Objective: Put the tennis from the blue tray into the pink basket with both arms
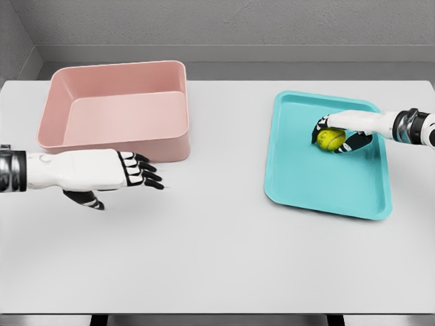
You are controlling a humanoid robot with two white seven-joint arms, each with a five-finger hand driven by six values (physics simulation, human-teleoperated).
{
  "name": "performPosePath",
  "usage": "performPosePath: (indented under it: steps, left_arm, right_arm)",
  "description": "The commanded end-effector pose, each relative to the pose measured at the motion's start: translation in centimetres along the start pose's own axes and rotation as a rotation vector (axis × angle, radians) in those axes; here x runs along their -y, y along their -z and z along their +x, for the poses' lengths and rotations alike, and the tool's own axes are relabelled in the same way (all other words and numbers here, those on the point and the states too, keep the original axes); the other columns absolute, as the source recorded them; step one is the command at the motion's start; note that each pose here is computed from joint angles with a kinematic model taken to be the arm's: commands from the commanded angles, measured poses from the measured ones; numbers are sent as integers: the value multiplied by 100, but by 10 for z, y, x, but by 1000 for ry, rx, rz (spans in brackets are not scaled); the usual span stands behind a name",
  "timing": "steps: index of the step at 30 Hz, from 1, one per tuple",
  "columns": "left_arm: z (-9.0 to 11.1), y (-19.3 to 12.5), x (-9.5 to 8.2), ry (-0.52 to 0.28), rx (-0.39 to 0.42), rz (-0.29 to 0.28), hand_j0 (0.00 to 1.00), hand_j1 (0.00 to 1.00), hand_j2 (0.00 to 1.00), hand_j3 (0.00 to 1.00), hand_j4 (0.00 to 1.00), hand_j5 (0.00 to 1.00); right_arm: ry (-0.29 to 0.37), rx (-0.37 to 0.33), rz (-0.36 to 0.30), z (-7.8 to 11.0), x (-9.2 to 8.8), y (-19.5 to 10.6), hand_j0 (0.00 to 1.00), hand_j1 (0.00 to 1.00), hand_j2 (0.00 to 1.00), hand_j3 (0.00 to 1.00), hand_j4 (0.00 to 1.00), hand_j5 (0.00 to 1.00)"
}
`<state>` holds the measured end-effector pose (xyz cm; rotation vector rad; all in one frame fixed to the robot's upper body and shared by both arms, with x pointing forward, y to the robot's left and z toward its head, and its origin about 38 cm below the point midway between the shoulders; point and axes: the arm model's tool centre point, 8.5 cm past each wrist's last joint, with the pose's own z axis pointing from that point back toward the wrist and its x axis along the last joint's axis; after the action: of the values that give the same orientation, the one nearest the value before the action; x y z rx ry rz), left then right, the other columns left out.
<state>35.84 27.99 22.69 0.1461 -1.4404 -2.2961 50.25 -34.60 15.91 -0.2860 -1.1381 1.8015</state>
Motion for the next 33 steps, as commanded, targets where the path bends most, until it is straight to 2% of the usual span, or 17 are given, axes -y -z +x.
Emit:
performPosePath:
  steps: [1,5,8,17,22,29,33]
  left_arm:
    - [-1,-3,0,-5,-7,-3,100,100,100,100,100,100]
    - [-1,-3,0,-5,-6,-2,100,100,100,100,100,100]
    - [-1,-2,0,-5,-5,-1,100,100,100,100,100,100]
    - [-1,-3,-1,-1,-6,1,100,100,100,100,100,100]
    - [-1,-3,-1,-3,-7,1,100,100,100,100,100,100]
    - [-1,-3,0,-4,-7,-3,100,100,100,100,100,100]
    - [-2,-5,1,-3,-15,-8,100,100,100,100,100,100]
  right_arm:
    - [2,2,-3,0,1,-1,54,54,54,54,54,54]
    - [-17,13,-17,2,11,-5,54,54,54,54,54,54]
    - [-58,58,-32,7,22,-11,54,54,54,54,54,54]
    - [-199,213,-47,61,38,-25,54,54,54,54,54,54]
    - [-273,332,-47,105,40,-22,54,54,54,54,54,54]
    - [-316,416,-52,136,41,-17,53,53,53,53,53,53]
    - [-345,505,-51,169,41,-4,53,53,53,53,53,53]
